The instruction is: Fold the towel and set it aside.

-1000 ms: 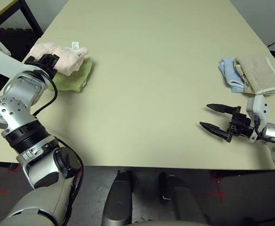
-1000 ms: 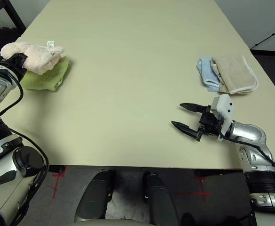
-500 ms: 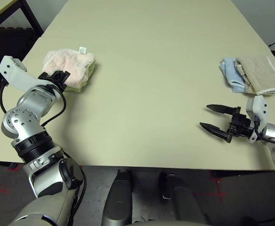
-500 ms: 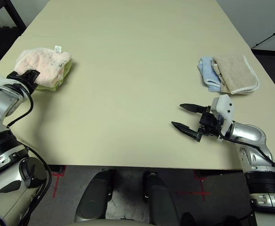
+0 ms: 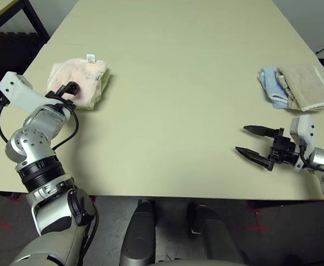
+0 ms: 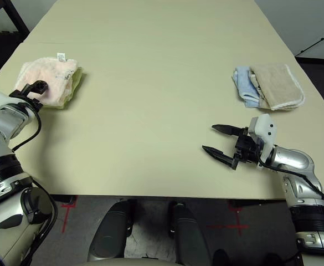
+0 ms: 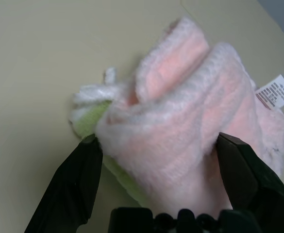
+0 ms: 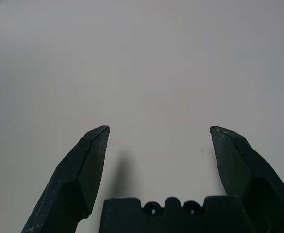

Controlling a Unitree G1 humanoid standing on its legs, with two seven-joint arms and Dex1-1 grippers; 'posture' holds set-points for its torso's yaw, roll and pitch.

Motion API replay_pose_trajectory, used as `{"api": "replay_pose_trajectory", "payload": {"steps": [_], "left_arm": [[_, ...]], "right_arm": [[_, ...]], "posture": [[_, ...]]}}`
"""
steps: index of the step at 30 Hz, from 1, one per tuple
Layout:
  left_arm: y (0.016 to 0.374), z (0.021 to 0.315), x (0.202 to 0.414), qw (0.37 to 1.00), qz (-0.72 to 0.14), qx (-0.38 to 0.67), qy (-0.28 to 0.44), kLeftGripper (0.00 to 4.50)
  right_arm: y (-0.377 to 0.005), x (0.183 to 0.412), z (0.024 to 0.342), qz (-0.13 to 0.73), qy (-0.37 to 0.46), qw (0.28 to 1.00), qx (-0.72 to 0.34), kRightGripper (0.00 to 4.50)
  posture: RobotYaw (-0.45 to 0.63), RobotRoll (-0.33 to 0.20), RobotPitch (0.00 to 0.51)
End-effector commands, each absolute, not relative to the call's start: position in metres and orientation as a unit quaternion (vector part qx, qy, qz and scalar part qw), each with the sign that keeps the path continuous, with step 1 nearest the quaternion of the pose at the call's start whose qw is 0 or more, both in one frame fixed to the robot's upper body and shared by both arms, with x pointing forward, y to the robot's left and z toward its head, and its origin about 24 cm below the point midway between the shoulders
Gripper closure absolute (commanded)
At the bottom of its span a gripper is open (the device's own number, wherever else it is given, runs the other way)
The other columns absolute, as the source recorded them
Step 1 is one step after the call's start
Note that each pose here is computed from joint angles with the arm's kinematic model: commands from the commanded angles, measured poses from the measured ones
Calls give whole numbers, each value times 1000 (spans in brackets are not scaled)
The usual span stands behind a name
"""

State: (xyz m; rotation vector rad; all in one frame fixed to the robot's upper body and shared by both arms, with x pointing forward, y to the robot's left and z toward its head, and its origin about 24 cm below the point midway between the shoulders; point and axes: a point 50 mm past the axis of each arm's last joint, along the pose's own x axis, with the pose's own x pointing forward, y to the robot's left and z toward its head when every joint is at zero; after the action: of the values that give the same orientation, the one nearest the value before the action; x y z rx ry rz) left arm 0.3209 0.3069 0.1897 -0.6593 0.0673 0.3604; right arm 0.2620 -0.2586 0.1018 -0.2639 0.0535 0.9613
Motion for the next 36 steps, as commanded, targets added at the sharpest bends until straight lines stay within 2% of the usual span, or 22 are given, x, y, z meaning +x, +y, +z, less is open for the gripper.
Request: {"api": "replay_pose_trajectory", "payload": {"steps": [1, 5, 11, 26, 31, 36], "left_arm": [[310, 193, 320, 931, 177, -319, 28, 25], [307, 201, 318, 933, 161, -322, 22, 25], [296, 223, 310, 938, 85, -336, 1, 25], [342, 236, 268, 950, 155, -273, 6, 25], [328, 258, 273, 961, 77, -263, -38, 25], [292, 275, 289, 967, -44, -242, -64, 25]], "right_arm": [[-263, 263, 105, 458, 25, 879, -131, 0], [-261, 265, 105, 460, 23, 878, -130, 0], [-259, 268, 103, 466, 24, 875, -128, 0], [-262, 279, 103, 481, 31, 867, -126, 0], [-258, 289, 114, 458, -2, 882, -110, 0], [-243, 304, 144, 414, -70, 904, -74, 0]], "posture": [[242, 0, 196], [254, 0, 192], [281, 0, 190], [385, 0, 185], [380, 0, 179], [342, 0, 169]]}}
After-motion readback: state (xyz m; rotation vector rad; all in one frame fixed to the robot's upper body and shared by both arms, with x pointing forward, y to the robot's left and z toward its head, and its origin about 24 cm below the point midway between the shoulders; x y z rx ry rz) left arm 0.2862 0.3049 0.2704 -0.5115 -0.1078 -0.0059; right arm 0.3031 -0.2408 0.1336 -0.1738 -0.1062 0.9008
